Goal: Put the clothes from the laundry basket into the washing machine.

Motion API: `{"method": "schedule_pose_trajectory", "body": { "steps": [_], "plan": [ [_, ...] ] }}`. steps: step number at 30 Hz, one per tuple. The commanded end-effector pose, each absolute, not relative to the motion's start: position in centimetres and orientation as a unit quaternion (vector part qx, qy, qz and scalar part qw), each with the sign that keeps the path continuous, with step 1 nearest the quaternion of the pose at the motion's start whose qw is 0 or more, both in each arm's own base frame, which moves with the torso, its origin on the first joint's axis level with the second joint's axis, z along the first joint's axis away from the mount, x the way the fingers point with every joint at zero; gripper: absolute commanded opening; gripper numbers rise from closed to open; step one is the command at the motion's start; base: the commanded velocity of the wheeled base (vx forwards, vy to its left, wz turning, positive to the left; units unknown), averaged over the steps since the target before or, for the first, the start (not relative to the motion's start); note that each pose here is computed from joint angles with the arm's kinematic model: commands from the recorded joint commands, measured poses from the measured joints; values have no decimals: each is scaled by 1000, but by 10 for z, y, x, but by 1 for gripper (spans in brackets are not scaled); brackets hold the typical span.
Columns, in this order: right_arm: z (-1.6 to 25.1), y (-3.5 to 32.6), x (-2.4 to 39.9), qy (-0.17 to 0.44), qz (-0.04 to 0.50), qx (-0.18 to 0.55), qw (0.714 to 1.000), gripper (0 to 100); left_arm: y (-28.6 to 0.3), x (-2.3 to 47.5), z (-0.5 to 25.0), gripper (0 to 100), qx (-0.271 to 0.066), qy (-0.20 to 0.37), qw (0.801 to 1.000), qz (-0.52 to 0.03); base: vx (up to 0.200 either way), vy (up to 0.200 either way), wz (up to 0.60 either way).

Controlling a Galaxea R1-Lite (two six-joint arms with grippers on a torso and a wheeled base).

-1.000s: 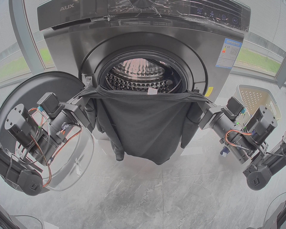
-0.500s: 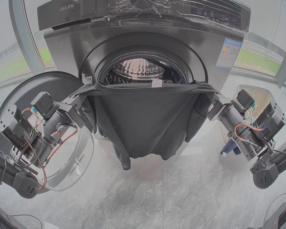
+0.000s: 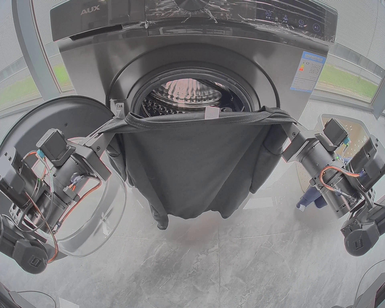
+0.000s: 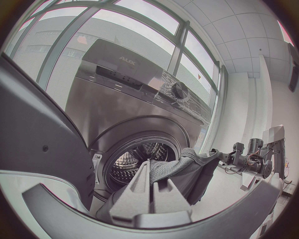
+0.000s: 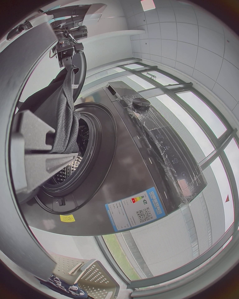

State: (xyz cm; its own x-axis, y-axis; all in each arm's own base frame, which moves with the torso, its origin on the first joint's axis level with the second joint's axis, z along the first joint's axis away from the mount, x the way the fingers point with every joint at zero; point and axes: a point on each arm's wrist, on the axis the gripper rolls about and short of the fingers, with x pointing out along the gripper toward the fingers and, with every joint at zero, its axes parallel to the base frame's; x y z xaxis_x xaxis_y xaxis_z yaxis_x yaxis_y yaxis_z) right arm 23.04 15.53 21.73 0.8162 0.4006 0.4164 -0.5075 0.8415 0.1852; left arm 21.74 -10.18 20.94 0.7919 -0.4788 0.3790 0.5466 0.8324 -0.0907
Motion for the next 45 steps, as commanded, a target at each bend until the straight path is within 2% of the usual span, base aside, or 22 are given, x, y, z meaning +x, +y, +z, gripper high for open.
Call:
{"method": "schedule_pose_trajectory", "body": {
  "steps": [1, 15, 25, 31, 32, 37, 41, 42, 45],
  "plan": [
    [219, 155, 228, -186, 244, 146, 941, 0, -101, 215, 209, 0, -99, -172, 941, -273, 0, 0, 0],
    [220, 156, 229, -188, 245, 146, 940, 0, -99, 215, 209, 0, -99, -173, 942, -269, 0, 0, 0],
    [212, 155, 230, -174, 249, 139, 943, 0, -112, 209, 202, 0, -95, -156, 935, -303, 0, 0, 0],
    [184, 160, 229, -120, 269, 122, 948, 0, -131, 211, 200, 0, -98, -149, 926, -332, 0, 0, 0],
    [183, 160, 229, -118, 269, 122, 948, 100, -132, 212, 199, 0, -98, -148, 926, -333, 0, 0, 0],
    [173, 166, 223, -95, 283, 122, 947, 100, -138, 214, 202, 0, -100, -154, 922, -341, 0, 0, 0],
    [144, 174, 216, -38, 300, 102, 948, 100, -140, 211, 204, 0, -100, -158, 916, -354, 0, 0, 0],
    [130, 183, 211, -9, 314, 95, 945, 100, -143, 212, 204, 0, -99, -156, 914, -360, 0, 0, 0],
    [107, 199, 211, 27, 330, 81, 940, 100, -152, 212, 198, 0, -99, -146, 912, -372, 0, 0, 0]
  ]
}}
